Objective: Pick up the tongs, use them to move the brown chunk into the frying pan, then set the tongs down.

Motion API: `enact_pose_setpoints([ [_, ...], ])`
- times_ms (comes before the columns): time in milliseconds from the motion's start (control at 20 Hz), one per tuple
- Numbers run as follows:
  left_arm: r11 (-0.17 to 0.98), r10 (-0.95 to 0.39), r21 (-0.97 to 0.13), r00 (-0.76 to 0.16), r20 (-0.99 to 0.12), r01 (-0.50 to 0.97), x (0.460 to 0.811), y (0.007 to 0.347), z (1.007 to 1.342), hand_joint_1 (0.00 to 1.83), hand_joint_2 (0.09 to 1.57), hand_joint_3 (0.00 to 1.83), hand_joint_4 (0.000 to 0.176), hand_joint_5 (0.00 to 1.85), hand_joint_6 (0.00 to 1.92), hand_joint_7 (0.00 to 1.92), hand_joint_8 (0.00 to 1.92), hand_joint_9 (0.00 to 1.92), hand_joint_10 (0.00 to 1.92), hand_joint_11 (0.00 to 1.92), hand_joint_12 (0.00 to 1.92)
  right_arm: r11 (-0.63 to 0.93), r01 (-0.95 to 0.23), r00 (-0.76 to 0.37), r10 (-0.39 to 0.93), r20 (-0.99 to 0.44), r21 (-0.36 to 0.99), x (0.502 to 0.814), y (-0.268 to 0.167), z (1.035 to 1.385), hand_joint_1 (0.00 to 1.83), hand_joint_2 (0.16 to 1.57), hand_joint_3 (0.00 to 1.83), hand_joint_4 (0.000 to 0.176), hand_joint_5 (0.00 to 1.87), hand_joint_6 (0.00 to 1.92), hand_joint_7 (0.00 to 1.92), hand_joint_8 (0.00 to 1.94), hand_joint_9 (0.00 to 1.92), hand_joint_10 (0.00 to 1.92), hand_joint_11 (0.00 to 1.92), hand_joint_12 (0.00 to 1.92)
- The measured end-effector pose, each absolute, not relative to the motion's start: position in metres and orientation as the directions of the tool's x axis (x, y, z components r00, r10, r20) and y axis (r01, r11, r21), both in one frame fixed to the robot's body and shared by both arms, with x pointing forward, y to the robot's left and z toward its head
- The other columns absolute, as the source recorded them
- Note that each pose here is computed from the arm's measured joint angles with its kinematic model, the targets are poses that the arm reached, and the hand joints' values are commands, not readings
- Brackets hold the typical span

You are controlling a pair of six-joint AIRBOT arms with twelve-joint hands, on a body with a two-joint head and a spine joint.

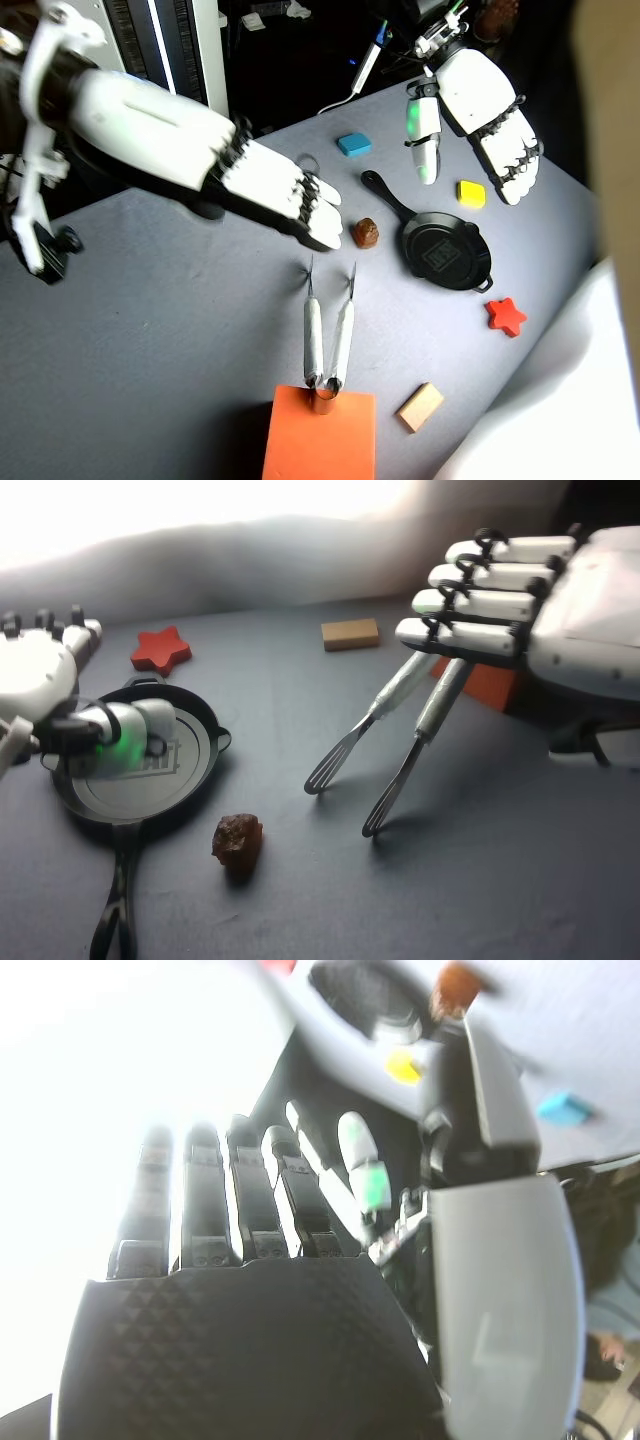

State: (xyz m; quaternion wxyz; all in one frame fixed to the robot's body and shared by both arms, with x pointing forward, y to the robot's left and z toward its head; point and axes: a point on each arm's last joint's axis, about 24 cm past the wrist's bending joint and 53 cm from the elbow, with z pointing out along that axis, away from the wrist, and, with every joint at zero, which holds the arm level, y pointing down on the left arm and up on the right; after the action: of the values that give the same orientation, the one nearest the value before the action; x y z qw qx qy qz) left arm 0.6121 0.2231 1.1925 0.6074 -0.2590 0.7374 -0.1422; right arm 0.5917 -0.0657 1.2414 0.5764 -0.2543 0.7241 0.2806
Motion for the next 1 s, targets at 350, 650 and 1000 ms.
enact_pose_setpoints([
  [350,0.834,-0.55,-0.524,-0.178,-0.816,-0.172,0.595,0.207,1.173,0.02,1.29,0.0,0.03,0.04,0.0,0.11,0.0,0.14,0.0,0.0,0.56,0.726,-0.685,-0.209,-0.115,-0.971,0.061,0.625,-0.053,1.219,1.18,1.04,0.0,0.0,0.0,0.0,0.0,0.0,0.0,0.0,0.0,0.0],
  [650,0.837,-0.547,-0.529,-0.205,-0.812,-0.14,0.591,0.196,1.171,0.01,1.28,0.0,0.034,0.04,0.0,0.11,0.0,0.13,0.01,0.0,0.53,0.696,-0.715,-0.157,-0.071,-0.985,0.064,0.635,-0.045,1.236,1.17,1.03,0.0,0.0,0.0,0.0,0.0,0.0,0.0,0.0,0.0,0.0],
  [1000,0.837,-0.547,-0.53,-0.21,-0.81,-0.133,0.588,0.194,1.172,0.02,1.27,0.0,0.04,0.06,0.0,0.13,0.0,0.16,0.01,0.0,0.59,0.759,-0.646,-0.256,-0.112,-0.96,0.084,0.641,-0.044,1.216,1.18,1.05,0.0,0.0,0.0,0.0,0.0,0.0,0.0,0.0,0.0,0.0],
])
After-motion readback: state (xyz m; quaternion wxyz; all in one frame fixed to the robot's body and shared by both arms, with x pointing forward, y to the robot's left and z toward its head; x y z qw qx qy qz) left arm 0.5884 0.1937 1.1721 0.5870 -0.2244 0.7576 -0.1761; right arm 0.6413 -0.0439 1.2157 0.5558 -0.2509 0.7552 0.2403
